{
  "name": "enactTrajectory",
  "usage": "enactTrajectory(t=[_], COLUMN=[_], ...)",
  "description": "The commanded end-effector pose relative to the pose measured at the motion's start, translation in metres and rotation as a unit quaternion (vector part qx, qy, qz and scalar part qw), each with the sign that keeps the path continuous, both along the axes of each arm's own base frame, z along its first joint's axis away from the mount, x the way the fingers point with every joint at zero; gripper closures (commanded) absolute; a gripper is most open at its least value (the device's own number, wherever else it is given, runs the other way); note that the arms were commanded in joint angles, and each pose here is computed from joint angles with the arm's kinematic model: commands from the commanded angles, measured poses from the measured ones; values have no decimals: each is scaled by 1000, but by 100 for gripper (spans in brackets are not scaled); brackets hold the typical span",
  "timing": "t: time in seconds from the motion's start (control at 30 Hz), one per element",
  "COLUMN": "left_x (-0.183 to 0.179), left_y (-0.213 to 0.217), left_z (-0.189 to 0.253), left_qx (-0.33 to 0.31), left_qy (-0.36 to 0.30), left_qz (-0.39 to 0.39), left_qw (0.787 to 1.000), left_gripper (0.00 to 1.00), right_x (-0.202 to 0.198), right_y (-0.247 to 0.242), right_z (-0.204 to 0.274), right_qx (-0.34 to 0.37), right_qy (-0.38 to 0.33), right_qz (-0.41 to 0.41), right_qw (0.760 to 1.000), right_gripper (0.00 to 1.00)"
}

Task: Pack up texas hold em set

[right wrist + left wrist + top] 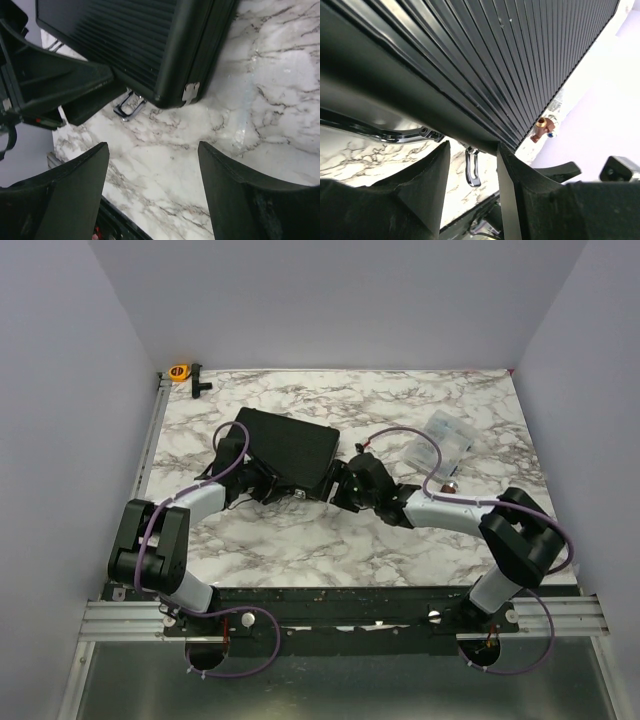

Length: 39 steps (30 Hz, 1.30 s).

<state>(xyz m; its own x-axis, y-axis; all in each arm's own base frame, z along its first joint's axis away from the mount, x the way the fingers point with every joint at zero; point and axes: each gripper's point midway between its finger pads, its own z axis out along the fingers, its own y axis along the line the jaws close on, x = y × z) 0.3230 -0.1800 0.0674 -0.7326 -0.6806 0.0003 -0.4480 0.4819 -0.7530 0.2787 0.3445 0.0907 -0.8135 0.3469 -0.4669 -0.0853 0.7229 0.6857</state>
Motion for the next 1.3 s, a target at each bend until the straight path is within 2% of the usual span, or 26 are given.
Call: enactTrajectory(t=[0.0,0.17,0.37,0.7,0.83,0.97,1.13,1.27], left_x=[-41,-40,-39,-35,-37,-37,-18,6], left_y=[33,35,32,32,29,31,27,17], left_z=[-45,-48,-50,-44,-21,15,67,88], left_qx=[120,132,124,118,109,107,91,54], left_qy=[82,86,88,77,15,-66,-140,-152], left_qz=[-15,-30,-34,-39,-62,-72,-87,-98], left_qw=[989,987,988,989,992,989,982,982], left_gripper=[59,59,58,58,52,38,36,39], right_x=[22,34,40,17,16,14,15,12], right_y=[10,22,26,14,7,1,-8,-12], right_z=[-2,-8,-30,-65,-76,-85,-92,-99], right_qx=[-4,-22,-89,-198,-221,-235,-256,-262], right_qy=[-9,-9,-14,-40,-35,-34,-42,-40], right_qz=[-35,-49,-68,-80,-82,-81,-83,-79], right_qw=[999,999,994,976,971,968,962,961], right_gripper=[26,29,36,39,39,38,38,38])
